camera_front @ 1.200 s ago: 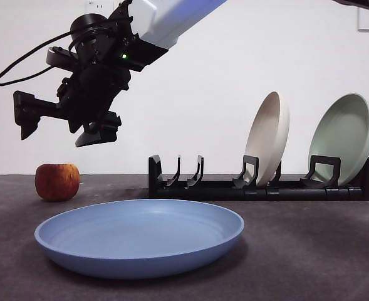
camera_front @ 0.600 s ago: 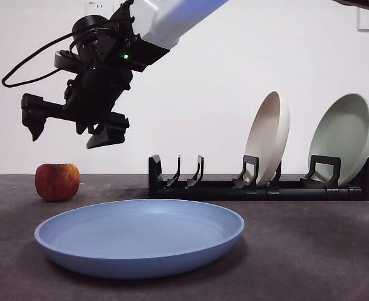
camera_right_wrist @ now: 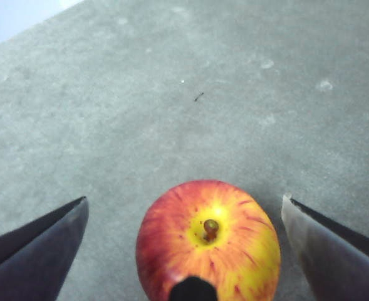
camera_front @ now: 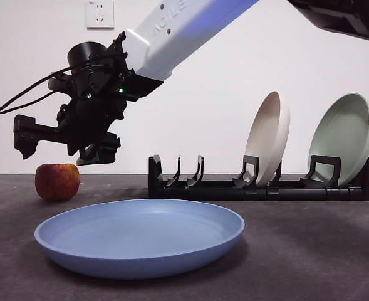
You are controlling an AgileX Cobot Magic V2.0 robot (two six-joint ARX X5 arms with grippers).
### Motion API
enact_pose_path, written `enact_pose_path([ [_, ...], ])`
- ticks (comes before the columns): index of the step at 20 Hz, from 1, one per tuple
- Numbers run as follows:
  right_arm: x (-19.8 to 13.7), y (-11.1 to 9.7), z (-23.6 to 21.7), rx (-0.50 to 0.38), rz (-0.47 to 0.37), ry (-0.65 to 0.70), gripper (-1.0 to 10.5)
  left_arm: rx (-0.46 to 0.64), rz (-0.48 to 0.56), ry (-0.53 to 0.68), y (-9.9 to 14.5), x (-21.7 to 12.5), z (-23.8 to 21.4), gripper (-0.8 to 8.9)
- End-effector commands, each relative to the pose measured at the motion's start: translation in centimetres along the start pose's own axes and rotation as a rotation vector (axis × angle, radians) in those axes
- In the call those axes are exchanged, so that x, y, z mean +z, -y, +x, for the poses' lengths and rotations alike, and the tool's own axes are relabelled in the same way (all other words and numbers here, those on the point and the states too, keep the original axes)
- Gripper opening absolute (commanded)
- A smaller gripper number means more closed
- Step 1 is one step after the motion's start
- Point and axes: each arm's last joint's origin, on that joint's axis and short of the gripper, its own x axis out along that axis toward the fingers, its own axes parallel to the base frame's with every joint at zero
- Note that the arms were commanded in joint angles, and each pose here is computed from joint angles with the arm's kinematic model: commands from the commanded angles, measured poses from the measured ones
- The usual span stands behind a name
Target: Take the blue plate from the plate rack,put the plate on the table,take the apple from the table,put the apple in the plate
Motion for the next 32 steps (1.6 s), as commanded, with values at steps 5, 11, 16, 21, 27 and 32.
enact_pose_path([
  [5, -3.4, -0.2, 2.0, 0.026, -0.006, -0.051, 9.6, -0.001, 0.001, 0.007, -0.1, 0.0, -0.1, -0.09],
  [11, -3.3, -0.2, 2.0, 0.027, -0.005, -0.039, 5.1, 0.013, 0.0, 0.013, -0.1, 0.1, -0.1, -0.09],
  [16, -3.5, -0.2, 2.0, 0.023, 0.051, -0.053, 0.8, 0.015, 0.0, 0.014, -0.1, 0.1, -0.1, -0.09],
  [21, -2.6, -0.5, 1.4, 0.047, 0.062, -0.07, -0.1, 0.016, 0.008, 0.014, -0.1, 0.1, -0.1, -0.09],
  [27, 3.3, -2.0, -4.5, 0.045, -0.064, -0.165, -0.1, -0.018, 0.011, -0.006, 0.0, -0.1, 0.0, -0.09],
  [32, 7.0, -3.6, -11.4, 0.047, -0.22, -0.323, -0.1, -0.013, 0.02, -0.065, 0.6, -1.1, 1.3, -0.08],
])
